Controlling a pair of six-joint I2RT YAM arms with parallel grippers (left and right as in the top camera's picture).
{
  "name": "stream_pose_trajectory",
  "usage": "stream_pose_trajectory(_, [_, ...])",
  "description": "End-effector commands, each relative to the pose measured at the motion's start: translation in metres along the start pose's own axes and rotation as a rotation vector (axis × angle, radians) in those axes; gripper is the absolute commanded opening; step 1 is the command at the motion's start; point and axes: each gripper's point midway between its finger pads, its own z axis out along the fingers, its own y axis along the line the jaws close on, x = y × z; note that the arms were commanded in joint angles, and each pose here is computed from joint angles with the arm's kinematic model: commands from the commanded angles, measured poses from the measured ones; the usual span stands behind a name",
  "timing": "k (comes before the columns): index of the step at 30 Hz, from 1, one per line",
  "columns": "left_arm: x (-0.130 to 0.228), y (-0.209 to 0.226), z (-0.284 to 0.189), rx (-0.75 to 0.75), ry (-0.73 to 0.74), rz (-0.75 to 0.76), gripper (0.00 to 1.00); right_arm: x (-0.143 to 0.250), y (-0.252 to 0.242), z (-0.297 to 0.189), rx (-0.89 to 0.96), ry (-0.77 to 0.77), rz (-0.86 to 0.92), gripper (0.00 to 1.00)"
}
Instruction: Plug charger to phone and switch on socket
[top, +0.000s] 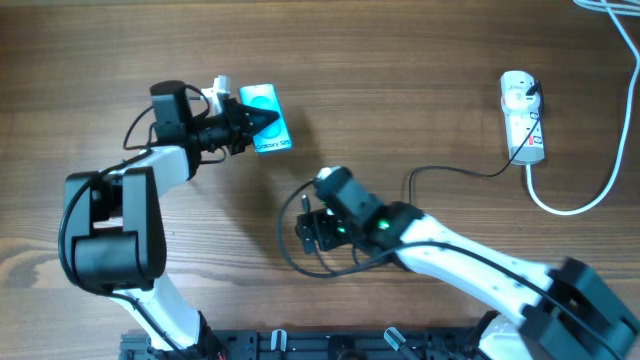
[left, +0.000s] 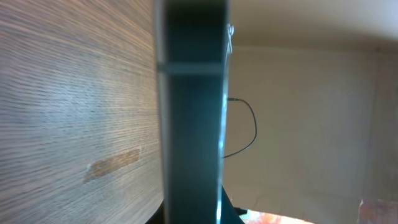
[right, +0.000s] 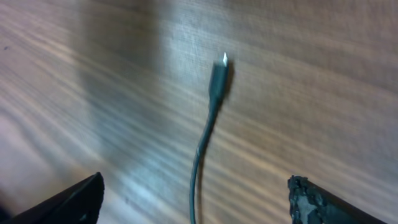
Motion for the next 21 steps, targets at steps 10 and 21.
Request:
stream_pose_trajectory(10, [-0.003,-0.010,-0.011,0.049,0.019,0.018,0.04,-0.029,-0.015,0.044,0.287,-0.030,-0.093,0.79])
stream_pose_trajectory(21, [-0.003,-0.010,-0.011,0.049,0.019,0.018,0.04,-0.013,-0.015,0.074,0.340,-0.006,-0.197,0.68])
